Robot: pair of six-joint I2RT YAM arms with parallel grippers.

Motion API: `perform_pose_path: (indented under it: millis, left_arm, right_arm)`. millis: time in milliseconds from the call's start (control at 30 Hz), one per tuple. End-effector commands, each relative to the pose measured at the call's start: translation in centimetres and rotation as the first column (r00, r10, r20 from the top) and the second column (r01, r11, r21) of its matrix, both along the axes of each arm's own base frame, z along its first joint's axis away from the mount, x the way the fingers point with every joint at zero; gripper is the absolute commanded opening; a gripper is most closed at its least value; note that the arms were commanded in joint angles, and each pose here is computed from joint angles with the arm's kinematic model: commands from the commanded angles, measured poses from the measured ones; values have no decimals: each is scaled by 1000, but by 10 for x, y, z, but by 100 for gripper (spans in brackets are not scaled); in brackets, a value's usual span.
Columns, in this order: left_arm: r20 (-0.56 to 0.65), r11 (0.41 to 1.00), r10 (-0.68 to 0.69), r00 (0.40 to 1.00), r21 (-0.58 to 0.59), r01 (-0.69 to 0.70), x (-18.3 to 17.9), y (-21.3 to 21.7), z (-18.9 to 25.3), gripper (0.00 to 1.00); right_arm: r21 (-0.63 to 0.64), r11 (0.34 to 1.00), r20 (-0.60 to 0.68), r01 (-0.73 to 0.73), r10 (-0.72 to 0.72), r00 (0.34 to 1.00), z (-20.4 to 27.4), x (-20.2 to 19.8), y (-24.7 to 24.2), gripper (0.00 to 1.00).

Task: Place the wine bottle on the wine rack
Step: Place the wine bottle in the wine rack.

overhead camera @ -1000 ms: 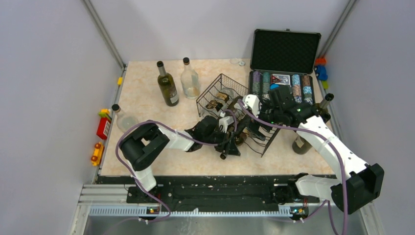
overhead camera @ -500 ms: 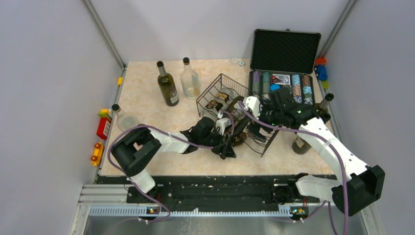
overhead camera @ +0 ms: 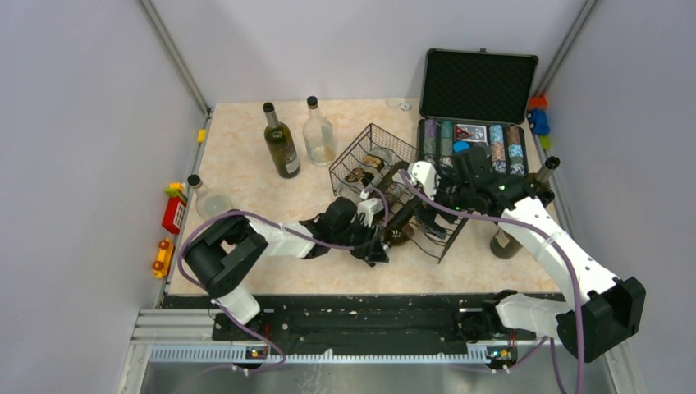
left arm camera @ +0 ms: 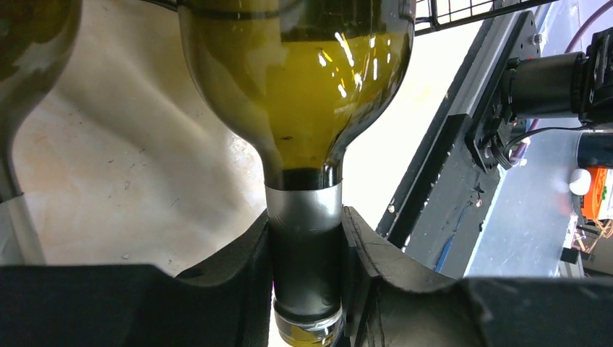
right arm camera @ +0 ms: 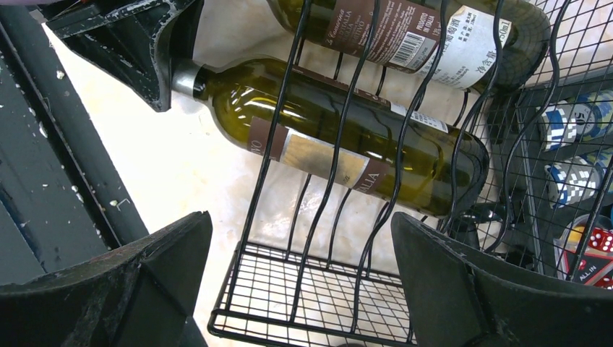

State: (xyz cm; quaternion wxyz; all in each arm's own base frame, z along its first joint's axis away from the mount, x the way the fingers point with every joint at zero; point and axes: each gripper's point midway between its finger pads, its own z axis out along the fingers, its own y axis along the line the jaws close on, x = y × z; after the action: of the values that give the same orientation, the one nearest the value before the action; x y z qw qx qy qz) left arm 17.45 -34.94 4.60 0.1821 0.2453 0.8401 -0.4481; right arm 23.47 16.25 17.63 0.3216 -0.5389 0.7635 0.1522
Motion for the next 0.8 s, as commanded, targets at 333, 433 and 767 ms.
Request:
perform_pose_path:
  millis: [333,433,767]
  left_arm:
    - [-10,995,-3,1000,-100,2,7,-27,17,1]
    - [-17,994,-8,1000,-110,6,9,-31,17,0]
    - [-8,993,-33,999,-116,32,11,-37,24,10]
  right_arm:
    - [13,1000,30,-10,10,1000,7,5,2,97]
    - [11,1000,32,-9,9,999,8,6,1,97]
    - [8,1000,29,-10,9,1000,6,4,0,97]
